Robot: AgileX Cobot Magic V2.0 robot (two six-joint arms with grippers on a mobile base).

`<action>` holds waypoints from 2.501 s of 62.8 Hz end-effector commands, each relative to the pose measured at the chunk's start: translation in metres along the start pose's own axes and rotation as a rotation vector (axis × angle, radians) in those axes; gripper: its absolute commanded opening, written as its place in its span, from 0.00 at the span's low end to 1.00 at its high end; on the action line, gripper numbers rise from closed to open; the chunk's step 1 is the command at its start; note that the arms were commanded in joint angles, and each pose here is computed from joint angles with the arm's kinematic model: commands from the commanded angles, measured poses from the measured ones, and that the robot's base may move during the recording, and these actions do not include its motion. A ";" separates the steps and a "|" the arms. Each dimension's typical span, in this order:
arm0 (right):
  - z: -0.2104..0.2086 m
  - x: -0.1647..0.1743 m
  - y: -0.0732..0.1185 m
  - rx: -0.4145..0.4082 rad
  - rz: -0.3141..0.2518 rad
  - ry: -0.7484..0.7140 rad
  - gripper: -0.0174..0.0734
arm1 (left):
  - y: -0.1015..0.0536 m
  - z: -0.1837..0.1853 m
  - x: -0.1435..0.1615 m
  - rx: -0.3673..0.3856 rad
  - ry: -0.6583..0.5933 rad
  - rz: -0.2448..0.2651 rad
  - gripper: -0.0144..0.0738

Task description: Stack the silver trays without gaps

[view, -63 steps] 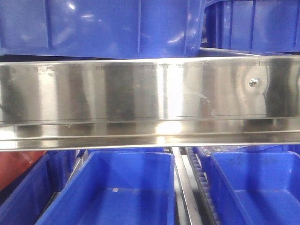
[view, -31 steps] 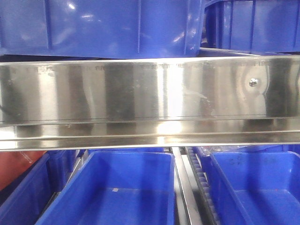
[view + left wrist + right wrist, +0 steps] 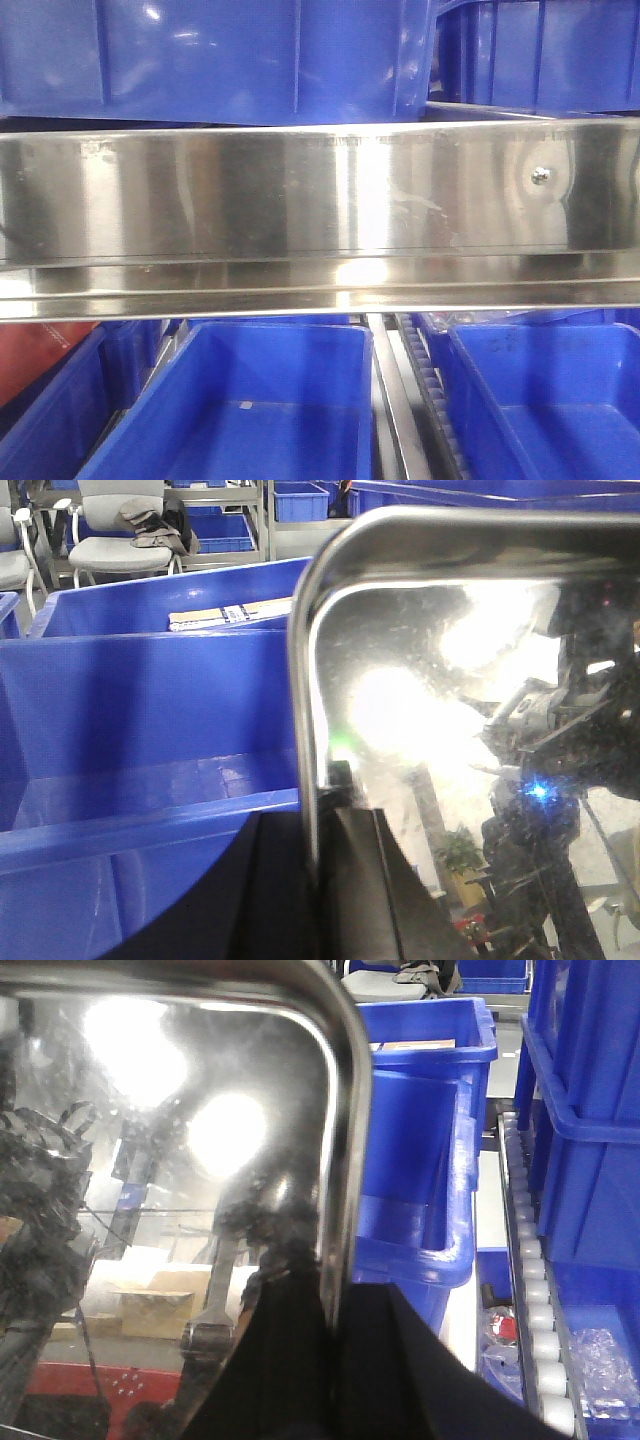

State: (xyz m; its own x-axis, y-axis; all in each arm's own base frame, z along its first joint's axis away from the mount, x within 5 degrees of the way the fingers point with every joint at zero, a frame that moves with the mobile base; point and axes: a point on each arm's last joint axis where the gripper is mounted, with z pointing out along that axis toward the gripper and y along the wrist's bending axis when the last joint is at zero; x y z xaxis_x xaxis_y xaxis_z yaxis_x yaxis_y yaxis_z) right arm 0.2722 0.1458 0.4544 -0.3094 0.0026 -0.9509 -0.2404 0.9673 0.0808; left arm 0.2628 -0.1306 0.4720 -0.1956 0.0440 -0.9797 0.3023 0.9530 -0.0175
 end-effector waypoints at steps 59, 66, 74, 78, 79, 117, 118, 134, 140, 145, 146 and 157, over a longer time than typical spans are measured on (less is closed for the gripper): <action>-0.006 -0.018 0.020 -0.169 -0.003 -0.189 0.10 | -0.013 -0.003 -0.011 0.083 -0.101 -0.008 0.15; -0.006 -0.019 0.020 -0.170 -0.002 -0.191 0.10 | -0.013 -0.003 -0.011 0.083 -0.101 -0.008 0.15; -0.007 -0.019 0.020 -0.174 -0.002 -0.196 0.10 | -0.013 -0.003 -0.011 0.083 -0.101 -0.008 0.15; -0.007 -0.019 0.020 -0.175 -0.002 -0.199 0.10 | -0.013 -0.003 -0.011 0.083 -0.101 -0.008 0.15; -0.007 -0.019 0.020 -0.175 -0.002 -0.199 0.10 | -0.013 -0.003 -0.011 0.083 -0.101 -0.008 0.15; -0.007 -0.020 0.021 -0.178 -0.002 -0.203 0.10 | -0.013 -0.003 -0.011 0.083 -0.101 -0.008 0.15; -0.007 -0.020 0.021 -0.178 -0.002 -0.203 0.10 | -0.013 -0.003 -0.011 0.083 -0.101 -0.008 0.15; -0.007 -0.020 0.021 -0.178 -0.002 -0.203 0.10 | -0.013 -0.003 -0.011 0.083 -0.101 -0.008 0.15; -0.007 -0.020 0.021 -0.178 -0.002 -0.203 0.10 | -0.013 -0.003 -0.011 0.083 -0.101 -0.008 0.15; -0.007 -0.020 0.021 -0.178 -0.002 -0.203 0.10 | -0.013 -0.003 -0.011 0.083 -0.101 -0.008 0.15; -0.007 -0.020 0.021 -0.178 -0.002 -0.203 0.10 | -0.013 -0.003 -0.011 0.083 -0.101 -0.008 0.15; -0.007 -0.020 0.021 -0.181 -0.002 -0.206 0.10 | -0.013 -0.003 -0.011 0.083 -0.101 -0.008 0.15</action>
State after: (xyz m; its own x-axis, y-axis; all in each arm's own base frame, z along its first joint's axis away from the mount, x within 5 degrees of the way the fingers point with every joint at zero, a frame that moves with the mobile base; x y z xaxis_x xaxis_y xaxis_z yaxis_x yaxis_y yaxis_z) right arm 0.2721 0.1459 0.4544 -0.3101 0.0036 -0.9507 -0.2406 0.9671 0.0821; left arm 0.2629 -0.1308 0.4727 -0.1866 0.0482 -0.9813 0.3053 0.9522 -0.0112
